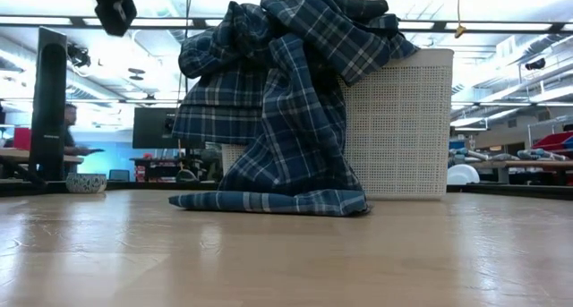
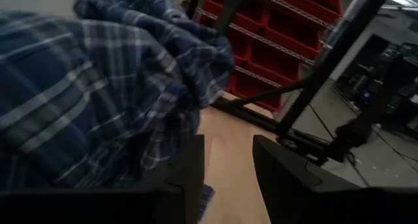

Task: Sort clothes
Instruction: Put the dark blue long sleeve into the white bin

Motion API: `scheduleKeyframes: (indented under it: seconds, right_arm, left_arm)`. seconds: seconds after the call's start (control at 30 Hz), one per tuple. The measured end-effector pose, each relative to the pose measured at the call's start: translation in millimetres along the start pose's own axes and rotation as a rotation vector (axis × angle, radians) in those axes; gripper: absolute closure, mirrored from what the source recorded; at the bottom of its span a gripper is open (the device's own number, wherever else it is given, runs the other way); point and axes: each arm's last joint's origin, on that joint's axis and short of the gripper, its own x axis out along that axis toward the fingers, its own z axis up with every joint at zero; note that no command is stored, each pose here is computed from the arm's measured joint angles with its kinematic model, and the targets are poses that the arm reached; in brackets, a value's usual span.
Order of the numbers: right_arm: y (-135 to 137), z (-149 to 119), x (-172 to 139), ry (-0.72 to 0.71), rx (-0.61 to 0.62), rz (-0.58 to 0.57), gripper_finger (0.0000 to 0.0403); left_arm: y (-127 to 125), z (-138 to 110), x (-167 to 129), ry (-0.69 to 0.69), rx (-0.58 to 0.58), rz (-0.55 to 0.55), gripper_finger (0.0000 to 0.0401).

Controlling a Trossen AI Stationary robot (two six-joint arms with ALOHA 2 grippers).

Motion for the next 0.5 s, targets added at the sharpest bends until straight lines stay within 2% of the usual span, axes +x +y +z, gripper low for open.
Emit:
scheduleKeyframes:
  seconds: [0.13,0.23,0.37,0.5]
  right_arm:
    - [27.2,-21.9,2.2,0.083,-0.022,-0.025,0.0280]
    - [46.5,-38.8,11.8,0.097,-0.046,-0.090,0.0285]
    - [67.1,-68.7,39.6,0.102,-0.072,-0.196,0.0287]
    - [76.2,-107.9,80.9,0.106,-0.014,-0.281,0.0286]
  left_arm:
    - [6.2,-12.9,3.6,-0.007,0.011,0.037,0.0266]
    - [9.7,-20.7,5.0,0.010,0.017,0.049,0.0266]
    - [12.0,-26.3,6.2,0.013,-0.011,0.051,0.0266]
    - [13.3,-28.9,6.5,0.020,-0.044,0.056,0.0266]
